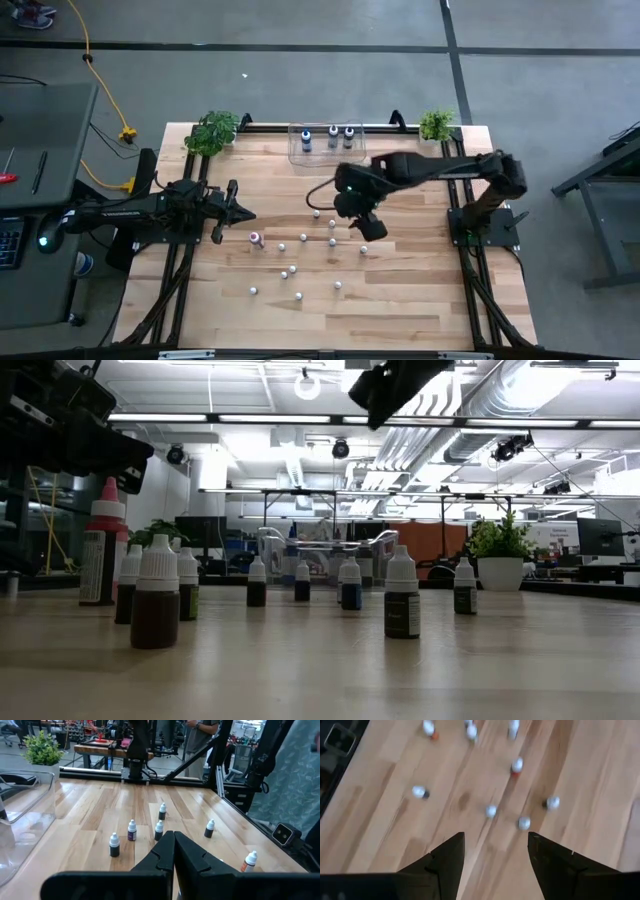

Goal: Pick & Place food coloring
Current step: Put the large pink food coloring bottle into the transparent bin

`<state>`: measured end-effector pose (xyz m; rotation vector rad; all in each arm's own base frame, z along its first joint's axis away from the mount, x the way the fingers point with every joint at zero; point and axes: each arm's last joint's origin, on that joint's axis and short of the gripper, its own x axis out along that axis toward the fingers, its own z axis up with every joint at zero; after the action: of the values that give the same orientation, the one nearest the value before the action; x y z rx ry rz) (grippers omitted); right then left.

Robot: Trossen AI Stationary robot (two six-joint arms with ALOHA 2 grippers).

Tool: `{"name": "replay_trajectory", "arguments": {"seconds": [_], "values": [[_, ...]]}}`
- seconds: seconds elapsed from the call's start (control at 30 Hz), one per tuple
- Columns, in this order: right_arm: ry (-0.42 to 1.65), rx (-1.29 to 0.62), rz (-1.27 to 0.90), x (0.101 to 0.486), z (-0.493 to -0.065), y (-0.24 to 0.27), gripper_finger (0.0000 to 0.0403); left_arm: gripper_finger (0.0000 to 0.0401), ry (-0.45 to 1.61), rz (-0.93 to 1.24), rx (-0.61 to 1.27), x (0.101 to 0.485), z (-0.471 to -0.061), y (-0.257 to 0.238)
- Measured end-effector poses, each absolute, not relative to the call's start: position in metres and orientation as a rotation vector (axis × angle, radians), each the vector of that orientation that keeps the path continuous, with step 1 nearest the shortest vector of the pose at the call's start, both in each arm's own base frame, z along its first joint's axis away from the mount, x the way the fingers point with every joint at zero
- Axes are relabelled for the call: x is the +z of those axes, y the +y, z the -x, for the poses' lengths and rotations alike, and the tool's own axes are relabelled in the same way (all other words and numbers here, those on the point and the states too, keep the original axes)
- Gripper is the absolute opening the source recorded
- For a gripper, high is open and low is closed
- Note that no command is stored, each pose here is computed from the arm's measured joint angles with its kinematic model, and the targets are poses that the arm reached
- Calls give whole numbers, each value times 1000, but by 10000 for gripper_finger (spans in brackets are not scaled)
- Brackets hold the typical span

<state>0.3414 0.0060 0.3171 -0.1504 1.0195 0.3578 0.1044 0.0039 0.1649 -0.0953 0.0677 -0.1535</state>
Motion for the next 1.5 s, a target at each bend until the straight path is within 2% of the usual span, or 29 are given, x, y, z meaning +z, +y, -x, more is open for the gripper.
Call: {"name": "replay_trajectory", "arguments": {"seconds": [0.3,0.47,0.97,1.5], "values": [[713,252,15,247,-351,14,206,2,67,95,-154,165,-104,4],[690,218,-19,218,-361,18,206,2,67,95,-154,165,-104,4],[496,90,6,178,-402,25,206,2,67,95,-154,165,-104,4],[386,37,-57,168,-477,31,206,2,68,95,-154,165,-104,4]]}}
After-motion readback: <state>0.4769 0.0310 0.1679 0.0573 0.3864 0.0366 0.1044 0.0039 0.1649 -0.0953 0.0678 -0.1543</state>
